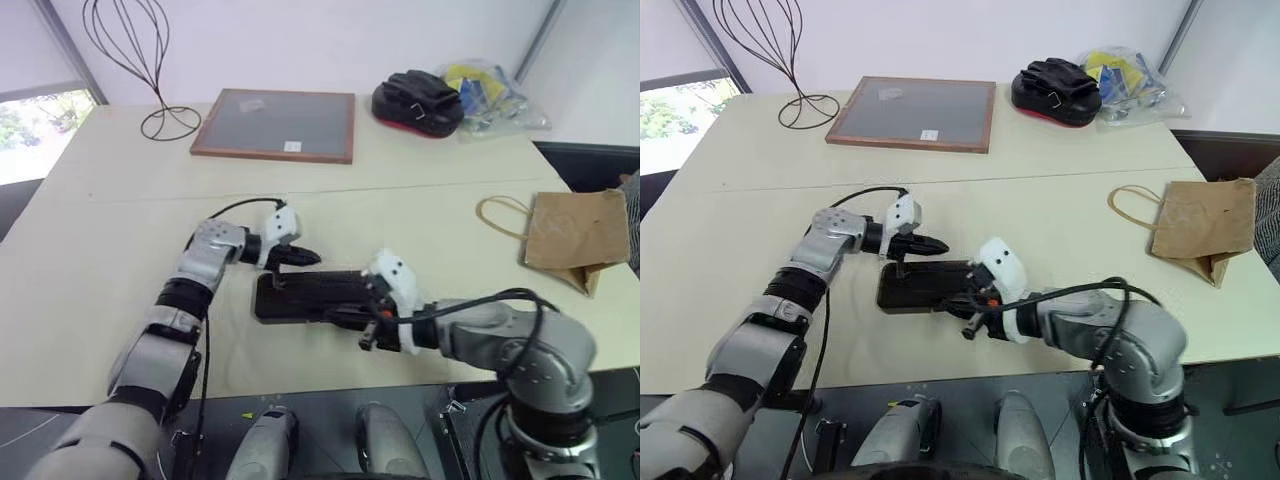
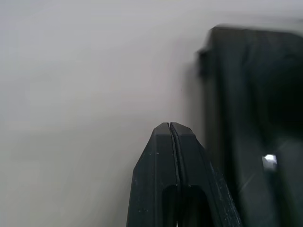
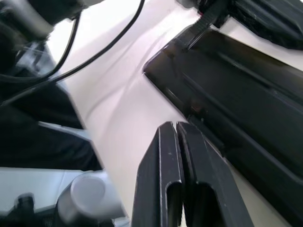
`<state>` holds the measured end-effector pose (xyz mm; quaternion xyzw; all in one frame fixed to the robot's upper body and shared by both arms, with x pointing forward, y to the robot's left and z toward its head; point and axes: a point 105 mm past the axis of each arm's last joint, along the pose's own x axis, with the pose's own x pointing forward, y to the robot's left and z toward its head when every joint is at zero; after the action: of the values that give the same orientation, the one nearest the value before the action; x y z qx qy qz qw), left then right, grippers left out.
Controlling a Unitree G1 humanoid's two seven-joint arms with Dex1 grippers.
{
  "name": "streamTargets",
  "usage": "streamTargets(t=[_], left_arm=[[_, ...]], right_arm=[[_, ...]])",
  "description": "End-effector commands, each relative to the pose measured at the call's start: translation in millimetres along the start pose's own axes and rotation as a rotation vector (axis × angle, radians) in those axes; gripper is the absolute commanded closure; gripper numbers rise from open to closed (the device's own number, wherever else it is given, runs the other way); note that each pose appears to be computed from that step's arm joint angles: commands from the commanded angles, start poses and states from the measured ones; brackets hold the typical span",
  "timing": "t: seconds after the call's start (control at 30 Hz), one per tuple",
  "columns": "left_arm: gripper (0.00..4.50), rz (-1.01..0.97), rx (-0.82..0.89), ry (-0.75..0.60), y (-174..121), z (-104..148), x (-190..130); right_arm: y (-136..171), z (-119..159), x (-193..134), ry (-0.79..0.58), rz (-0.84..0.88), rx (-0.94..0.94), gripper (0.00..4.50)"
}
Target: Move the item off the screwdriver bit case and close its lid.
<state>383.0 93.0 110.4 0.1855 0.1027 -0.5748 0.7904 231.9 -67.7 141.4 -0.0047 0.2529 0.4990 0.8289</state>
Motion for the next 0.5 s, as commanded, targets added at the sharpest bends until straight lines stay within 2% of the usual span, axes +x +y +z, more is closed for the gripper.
streamTargets(t=[0.03, 0.17, 0.4, 0.5], left_arm=[[4.50, 0.158, 0.028, -0.135, 27.3, 40.8, -31.4], [4.50, 0.219, -0.024, -0.214, 18.1, 54.2, -57.9], [4.50, 0.242, -0.211, -0.185, -56.2, 34.5, -97.8], [4.50, 0.261, -0.265, -0.167, -77.6, 29.6, -106.5]], right_arm=[[0.7, 19.9, -18.6, -0.062, 0.007, -0.080, 4.42], [-13.8, 30.0, -34.7, -0.074, -0.048, -0.115, 4.42], [-31.7, 37.5, -56.1, -0.066, -0.096, -0.173, 4.42], [-39.7, 38.0, -60.9, -0.059, -0.117, -0.192, 4.42]])
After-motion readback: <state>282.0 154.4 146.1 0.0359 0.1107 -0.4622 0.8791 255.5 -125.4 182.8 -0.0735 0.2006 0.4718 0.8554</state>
